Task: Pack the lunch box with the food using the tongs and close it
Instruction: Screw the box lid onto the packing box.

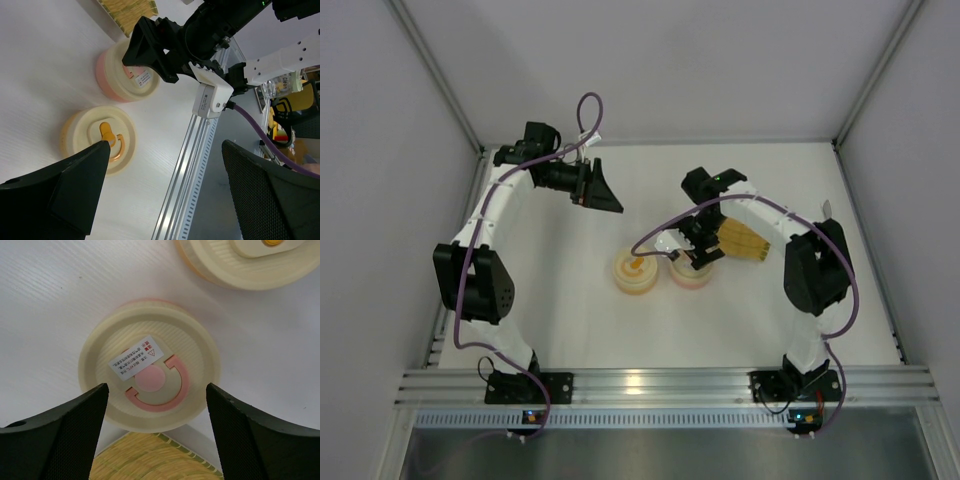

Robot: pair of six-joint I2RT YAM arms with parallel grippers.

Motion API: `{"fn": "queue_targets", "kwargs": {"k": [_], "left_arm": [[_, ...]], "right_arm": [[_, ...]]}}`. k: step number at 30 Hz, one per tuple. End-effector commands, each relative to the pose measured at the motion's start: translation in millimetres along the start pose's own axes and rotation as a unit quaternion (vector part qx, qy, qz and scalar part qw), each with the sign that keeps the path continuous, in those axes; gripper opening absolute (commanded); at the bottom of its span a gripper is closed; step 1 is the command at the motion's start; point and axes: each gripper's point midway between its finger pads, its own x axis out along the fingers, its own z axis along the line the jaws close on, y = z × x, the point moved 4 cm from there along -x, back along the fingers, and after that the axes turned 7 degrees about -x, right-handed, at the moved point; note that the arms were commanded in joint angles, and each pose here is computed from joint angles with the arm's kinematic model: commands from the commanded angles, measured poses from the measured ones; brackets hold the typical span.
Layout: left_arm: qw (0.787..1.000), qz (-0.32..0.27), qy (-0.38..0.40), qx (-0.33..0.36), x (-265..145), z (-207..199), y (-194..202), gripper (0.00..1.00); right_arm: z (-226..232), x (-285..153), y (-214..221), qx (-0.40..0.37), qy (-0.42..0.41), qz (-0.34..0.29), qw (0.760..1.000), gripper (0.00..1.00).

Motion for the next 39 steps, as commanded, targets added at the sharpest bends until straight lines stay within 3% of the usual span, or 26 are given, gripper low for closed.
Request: {"fn": "queue_targets", "kwargs": {"k": [1, 20, 27, 29, 39], "left_arm": [[1.000, -0.008, 0.022, 0.010, -1.8, -0.4, -3.1, 0.98], [1.000, -0.018, 0.017, 0.001, -10.2, 5.3, -5.4, 0.98], [1.000, -0.021, 0.018, -0.002, -11.8, 6.3, -5.9, 0.98], [1.000, -0.021, 0.019, -0.001, -11.9, 5.9, -6.4, 0.98], [1.000, -0.021, 0.016, -0.008, -13.6, 7.2, -4.3, 0.98]], "right_arm": [[-15.3, -5.7, -13.6, -0.059, 0.023, 0.002, 0.998, 0.78], [-1.5, 23.3, -2.2, -0.116, -0.024, 0.032, 0.992, 0.75], [5.5, 30.0, -1.5, -0.105, -0.056, 0.029, 0.992, 0.62], [3.3, 31.8, -0.3, -0.096, -0.057, 0.031, 0.993, 0.54], [-5.7, 29.5, 3.0, 0.031, -0.026, 0.047, 0.998, 0.41]]}}
